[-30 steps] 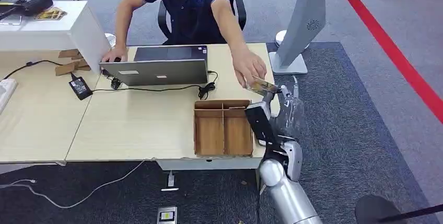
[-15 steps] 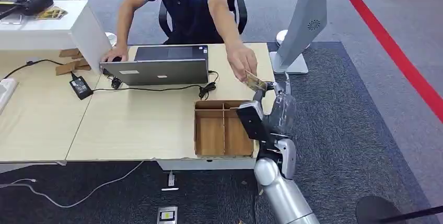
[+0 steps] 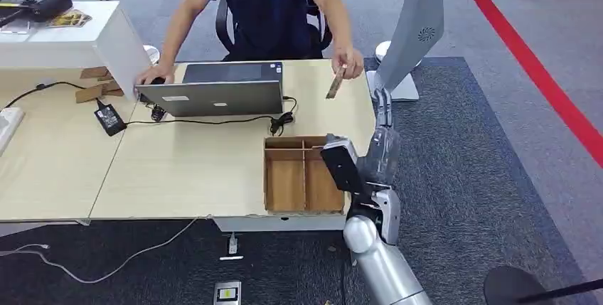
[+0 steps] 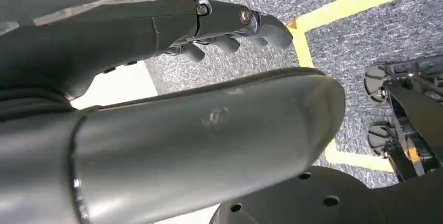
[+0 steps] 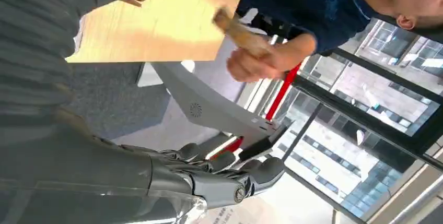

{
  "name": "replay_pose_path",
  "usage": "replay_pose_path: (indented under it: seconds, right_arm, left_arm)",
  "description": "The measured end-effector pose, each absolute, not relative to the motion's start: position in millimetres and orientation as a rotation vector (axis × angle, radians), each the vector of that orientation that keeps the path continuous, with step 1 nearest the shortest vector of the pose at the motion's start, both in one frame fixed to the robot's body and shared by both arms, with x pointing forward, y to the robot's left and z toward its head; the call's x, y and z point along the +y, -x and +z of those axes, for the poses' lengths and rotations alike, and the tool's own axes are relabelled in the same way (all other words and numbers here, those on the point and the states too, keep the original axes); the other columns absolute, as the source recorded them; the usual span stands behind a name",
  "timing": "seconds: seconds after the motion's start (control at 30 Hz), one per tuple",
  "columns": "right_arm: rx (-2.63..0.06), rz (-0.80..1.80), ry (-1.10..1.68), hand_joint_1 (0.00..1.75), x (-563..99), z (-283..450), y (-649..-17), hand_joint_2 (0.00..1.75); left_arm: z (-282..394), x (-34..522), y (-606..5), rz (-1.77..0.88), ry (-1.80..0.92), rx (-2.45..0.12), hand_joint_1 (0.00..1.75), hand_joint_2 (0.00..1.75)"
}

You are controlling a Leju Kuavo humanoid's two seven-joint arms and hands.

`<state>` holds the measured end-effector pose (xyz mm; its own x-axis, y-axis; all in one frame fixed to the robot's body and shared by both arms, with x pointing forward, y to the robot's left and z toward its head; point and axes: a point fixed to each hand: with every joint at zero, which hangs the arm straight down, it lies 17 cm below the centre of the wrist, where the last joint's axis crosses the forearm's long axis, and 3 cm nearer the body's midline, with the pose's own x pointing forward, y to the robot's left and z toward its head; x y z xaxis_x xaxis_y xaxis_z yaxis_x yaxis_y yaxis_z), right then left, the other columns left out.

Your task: Pass the card to the sensor for recognition and then transmit it.

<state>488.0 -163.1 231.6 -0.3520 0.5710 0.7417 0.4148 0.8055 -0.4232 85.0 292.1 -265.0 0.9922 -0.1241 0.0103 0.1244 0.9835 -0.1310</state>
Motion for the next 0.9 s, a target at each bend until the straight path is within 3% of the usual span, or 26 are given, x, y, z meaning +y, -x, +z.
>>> replay_pose_path:
  seconds: [0.53,0.57,0.9]
  right_arm:
    - [-1.865,0.091,0.588,0.0,-167.5,183.8,-461.3,1.75]
    - [-1.864,0.091,0.585,0.0,-166.8,182.6,-459.1,1.75]
    - [-1.874,0.076,0.564,0.0,-166.5,183.8,-448.0,1.75]
  left_arm:
    - [-265.1,292.3,-85.9,-0.076,0.131,0.002,0.0,0.0]
    - [-265.2,292.5,-86.1,-0.075,0.13,0.002,0.0,1.75]
    - [-265.4,293.2,-86.0,-0.069,0.127,0.002,0.0,1.75]
